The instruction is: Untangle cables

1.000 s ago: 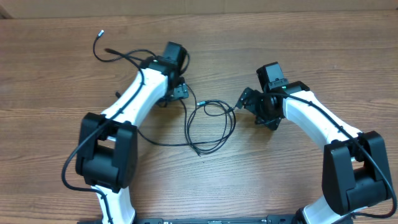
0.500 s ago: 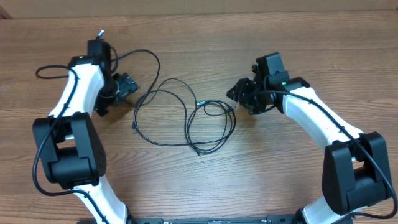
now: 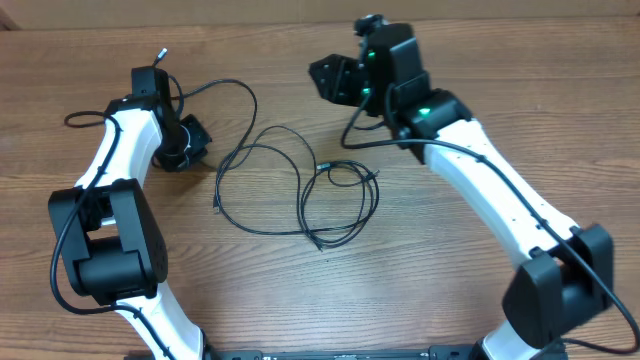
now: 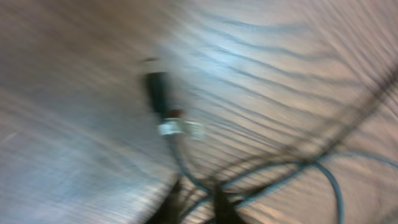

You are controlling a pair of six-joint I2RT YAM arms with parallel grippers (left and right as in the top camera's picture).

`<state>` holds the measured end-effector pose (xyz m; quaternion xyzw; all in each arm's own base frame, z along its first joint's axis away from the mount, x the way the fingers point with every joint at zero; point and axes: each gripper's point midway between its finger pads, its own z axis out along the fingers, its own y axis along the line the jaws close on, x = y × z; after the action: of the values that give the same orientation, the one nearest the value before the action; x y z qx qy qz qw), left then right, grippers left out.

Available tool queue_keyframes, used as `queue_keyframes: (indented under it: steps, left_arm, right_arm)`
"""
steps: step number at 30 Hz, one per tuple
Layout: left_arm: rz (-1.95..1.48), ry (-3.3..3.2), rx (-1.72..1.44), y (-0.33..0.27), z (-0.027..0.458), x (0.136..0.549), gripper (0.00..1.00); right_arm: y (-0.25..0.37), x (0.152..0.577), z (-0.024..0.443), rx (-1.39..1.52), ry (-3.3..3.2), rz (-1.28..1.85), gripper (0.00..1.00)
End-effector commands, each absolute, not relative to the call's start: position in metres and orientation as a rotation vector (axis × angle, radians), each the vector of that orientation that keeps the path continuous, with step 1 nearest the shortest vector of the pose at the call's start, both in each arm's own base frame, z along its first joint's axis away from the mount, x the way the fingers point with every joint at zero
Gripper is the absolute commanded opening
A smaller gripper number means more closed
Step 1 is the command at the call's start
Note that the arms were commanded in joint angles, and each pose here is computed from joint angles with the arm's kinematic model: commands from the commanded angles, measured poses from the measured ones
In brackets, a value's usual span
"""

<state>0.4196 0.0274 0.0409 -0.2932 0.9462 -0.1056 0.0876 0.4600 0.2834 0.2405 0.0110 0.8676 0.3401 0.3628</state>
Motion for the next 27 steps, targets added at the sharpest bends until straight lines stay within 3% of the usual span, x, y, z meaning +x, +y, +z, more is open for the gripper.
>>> queue_keyframes:
  steps: [1, 4, 8, 11, 18, 19, 21, 23, 25, 26, 27]
  left_arm:
    - [-0.532, 2.837, -0.558, 0.001, 0.054, 0.423, 0.04]
    - [-0.546, 2.830, -0.568, 0.003, 0.055, 0.424, 0.04]
    - [-0.549, 2.826, -0.574, 0.004, 0.055, 0.424, 0.04]
    - [-0.576, 2.826, -0.560, -0.002, 0.056, 0.425, 0.04]
    - [-0.554, 2.826, -0.491, -0.009, 0.056, 0.428, 0.04]
    - [-0.521, 2.829, -0.492, -0.007, 0.055, 0.428, 0.07]
    - [-0.426, 2.830, -0.495, 0.001, 0.052, 0.430, 0.24]
    - [-0.393, 2.822, -0.536, 0.003, 0.052, 0.432, 0.26]
    - [-0.398, 2.833, -0.575, 0.002, 0.062, 0.431, 0.36]
    - [-0.394, 2.837, -0.578, 0.003, 0.068, 0.432, 0.37]
    - [-0.371, 2.839, -0.594, 0.006, 0.077, 0.433, 0.38]
  right_arm:
    - [0.291, 0.477, 0.228, 0.022, 2.245, 0.829, 0.49]
    - [0.297, 0.484, 0.222, 0.018, 2.284, 0.821, 0.61]
    - [0.291, 0.472, 0.191, -0.039, 2.401, 0.743, 0.66]
    - [0.262, 0.448, 0.161, -0.070, 2.574, 0.585, 0.57]
    - [0.155, 0.370, 0.106, 0.294, 3.061, 0.254, 0.58]
    - [0.144, 0.363, 0.102, 0.330, 3.096, 0.228, 0.58]
    - [0.125, 0.352, 0.093, 0.402, 3.145, 0.180, 0.60]
    - [0.110, 0.349, 0.086, 0.453, 3.162, 0.146, 0.62]
    - [0.092, 0.348, 0.077, 0.536, 3.165, 0.139, 0.73]
    - [0.085, 0.349, 0.076, 0.567, 3.162, 0.137, 1.00]
    - [0.078, 0.350, 0.075, 0.597, 3.155, 0.139, 1.00]
